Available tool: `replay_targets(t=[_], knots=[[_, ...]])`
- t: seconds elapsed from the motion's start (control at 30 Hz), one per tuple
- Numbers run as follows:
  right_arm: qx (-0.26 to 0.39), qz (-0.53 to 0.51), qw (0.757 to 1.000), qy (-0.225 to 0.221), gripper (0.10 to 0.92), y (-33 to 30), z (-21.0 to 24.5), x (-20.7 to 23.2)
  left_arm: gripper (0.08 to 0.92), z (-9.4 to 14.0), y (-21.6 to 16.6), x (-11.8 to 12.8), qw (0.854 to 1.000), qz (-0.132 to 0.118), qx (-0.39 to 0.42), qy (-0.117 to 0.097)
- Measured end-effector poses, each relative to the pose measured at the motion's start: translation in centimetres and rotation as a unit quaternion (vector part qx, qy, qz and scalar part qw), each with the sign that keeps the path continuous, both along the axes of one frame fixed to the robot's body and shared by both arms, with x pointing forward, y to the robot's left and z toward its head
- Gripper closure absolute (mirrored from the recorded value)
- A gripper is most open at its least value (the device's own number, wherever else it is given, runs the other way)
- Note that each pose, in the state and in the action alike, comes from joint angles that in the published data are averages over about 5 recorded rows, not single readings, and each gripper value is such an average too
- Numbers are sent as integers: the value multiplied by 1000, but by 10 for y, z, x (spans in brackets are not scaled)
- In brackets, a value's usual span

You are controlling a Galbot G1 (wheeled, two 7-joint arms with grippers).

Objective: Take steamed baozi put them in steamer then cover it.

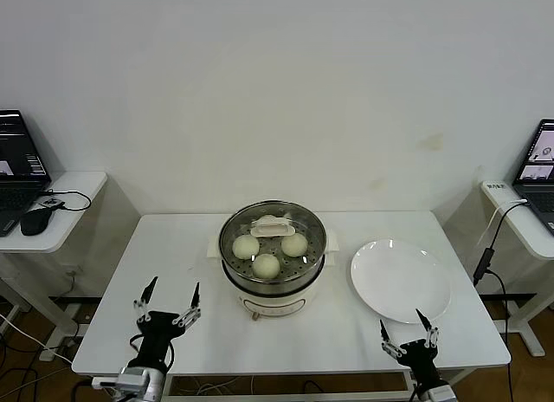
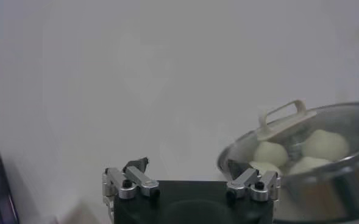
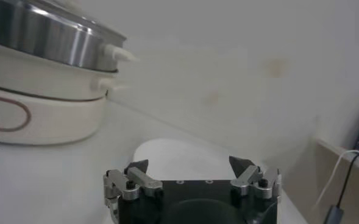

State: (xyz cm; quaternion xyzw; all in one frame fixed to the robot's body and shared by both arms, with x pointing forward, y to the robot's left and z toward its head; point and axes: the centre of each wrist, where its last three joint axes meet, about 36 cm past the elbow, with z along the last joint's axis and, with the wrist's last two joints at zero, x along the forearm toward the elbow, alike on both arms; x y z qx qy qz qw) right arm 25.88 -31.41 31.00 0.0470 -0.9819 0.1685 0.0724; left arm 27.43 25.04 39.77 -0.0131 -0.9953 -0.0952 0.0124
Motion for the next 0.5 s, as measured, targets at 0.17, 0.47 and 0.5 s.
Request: replay_targets(t=[0.17,0.47,0.5], knots=[[12,9,1000,1,199,1,6,-3,177,-18,9,-12,999,9,-49,15],[41,19,999,8,200,11,10,-5,177,-42,15,-29,996,16,-85,32],[43,19,999,10,199,12,9,-5,177,-44,16,-31,996,16,-86,33]])
